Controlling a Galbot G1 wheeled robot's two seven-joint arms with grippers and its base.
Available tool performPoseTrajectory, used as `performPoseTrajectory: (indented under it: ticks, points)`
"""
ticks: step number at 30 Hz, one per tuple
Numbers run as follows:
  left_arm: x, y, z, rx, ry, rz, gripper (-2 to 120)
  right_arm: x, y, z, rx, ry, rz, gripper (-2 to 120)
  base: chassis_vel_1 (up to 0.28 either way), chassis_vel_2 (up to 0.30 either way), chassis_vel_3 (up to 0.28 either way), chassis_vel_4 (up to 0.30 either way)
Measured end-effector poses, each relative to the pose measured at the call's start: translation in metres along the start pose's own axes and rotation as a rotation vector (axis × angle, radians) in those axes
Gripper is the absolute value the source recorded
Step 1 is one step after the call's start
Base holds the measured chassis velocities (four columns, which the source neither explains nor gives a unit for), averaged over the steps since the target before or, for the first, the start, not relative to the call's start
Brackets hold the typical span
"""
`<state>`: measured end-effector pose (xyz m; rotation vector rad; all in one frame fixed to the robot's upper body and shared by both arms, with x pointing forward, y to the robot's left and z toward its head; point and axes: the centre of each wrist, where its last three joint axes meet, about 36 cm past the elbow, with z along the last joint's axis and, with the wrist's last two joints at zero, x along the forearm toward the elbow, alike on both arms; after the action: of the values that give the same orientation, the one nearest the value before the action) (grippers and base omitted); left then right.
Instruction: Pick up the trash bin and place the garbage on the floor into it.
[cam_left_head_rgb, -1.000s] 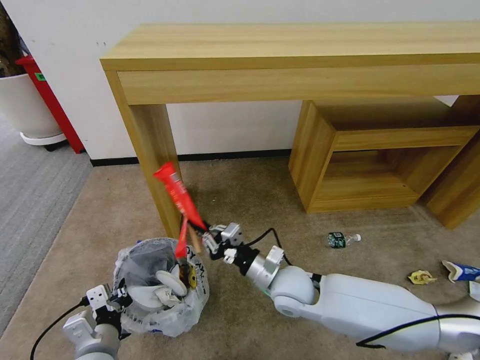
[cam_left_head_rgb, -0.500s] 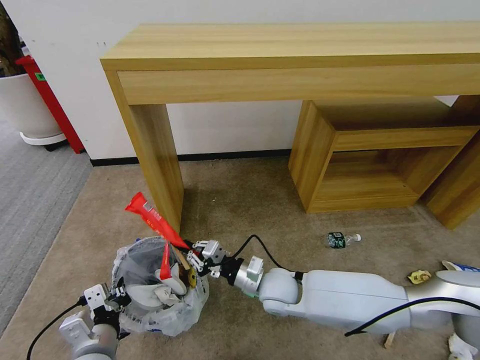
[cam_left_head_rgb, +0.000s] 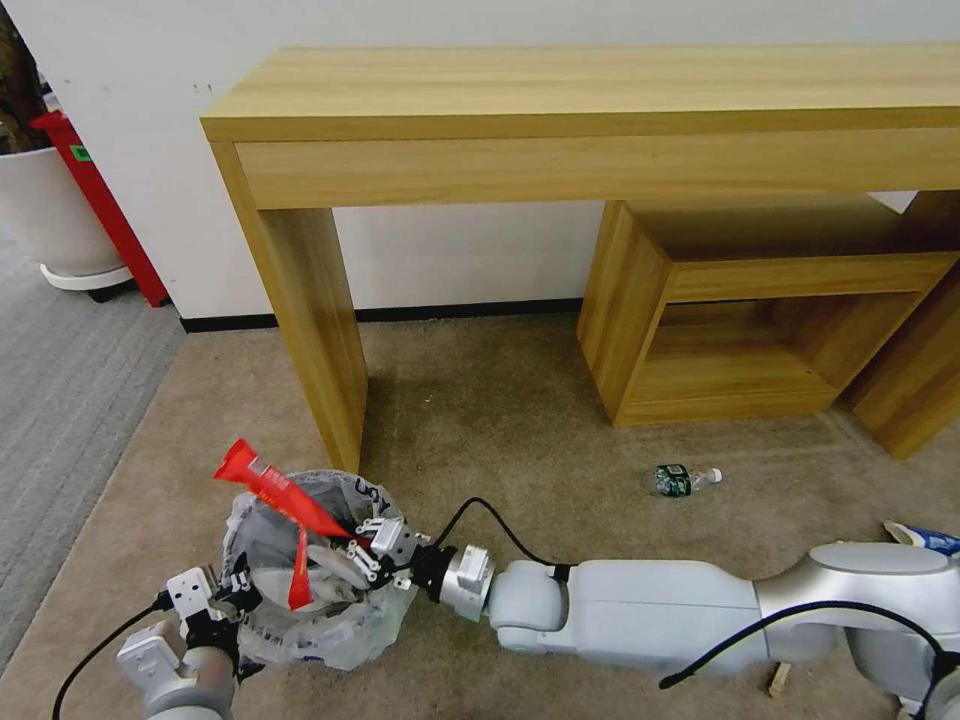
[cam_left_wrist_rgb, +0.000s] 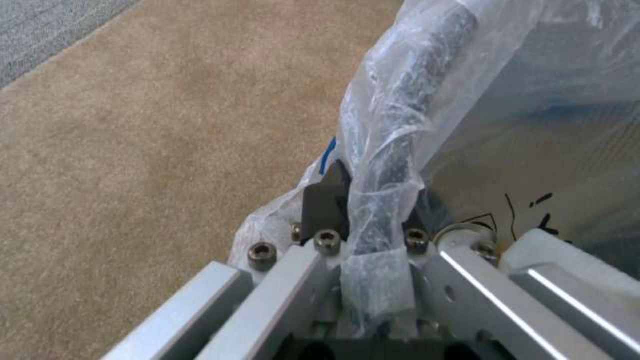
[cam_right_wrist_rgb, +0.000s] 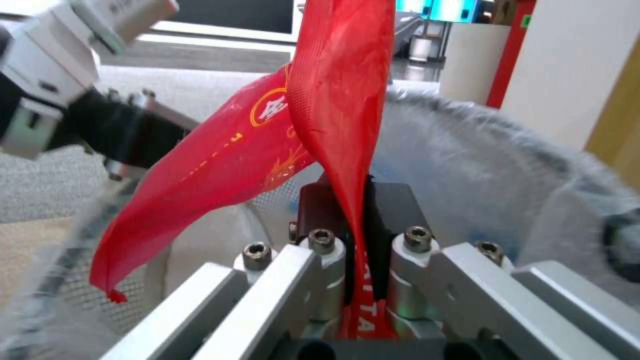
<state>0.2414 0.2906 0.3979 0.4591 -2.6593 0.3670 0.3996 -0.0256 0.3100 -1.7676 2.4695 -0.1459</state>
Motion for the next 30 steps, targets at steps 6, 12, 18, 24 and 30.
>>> performPoseTrajectory:
  ticks: [6, 12, 18, 24, 30]
  points:
    - [0.002, -0.001, -0.001, 0.001, -0.002, 0.002, 0, -0.011, 0.002, 0.008, 0.022, 0.01, -0.002, 8, 0.0, 0.0, 0.0, 0.0]
    - [0.003, 0.0, -0.002, -0.001, -0.002, 0.003, 0, -0.012, -0.002, 0.014, 0.055, 0.031, 0.008, 32, 0.0, 0.0, 0.0, 0.0]
    - [0.002, -0.001, -0.001, 0.001, -0.001, 0.01, 0, -0.009, -0.005, 0.016, 0.069, 0.036, 0.021, 51, 0.0, 0.0, 0.0, 0.0]
    - [0.001, -0.001, 0.0, 0.001, 0.004, 0.013, 0, -0.006, -0.007, 0.016, 0.075, 0.026, 0.033, 73, 0.0, 0.0, 0.0, 0.0]
    - [-0.001, 0.005, 0.0, -0.008, 0.006, -0.003, 0, 0.003, -0.017, 0.003, 0.038, 0.009, 0.103, 95, 0.0, 0.0, 0.0, 0.0]
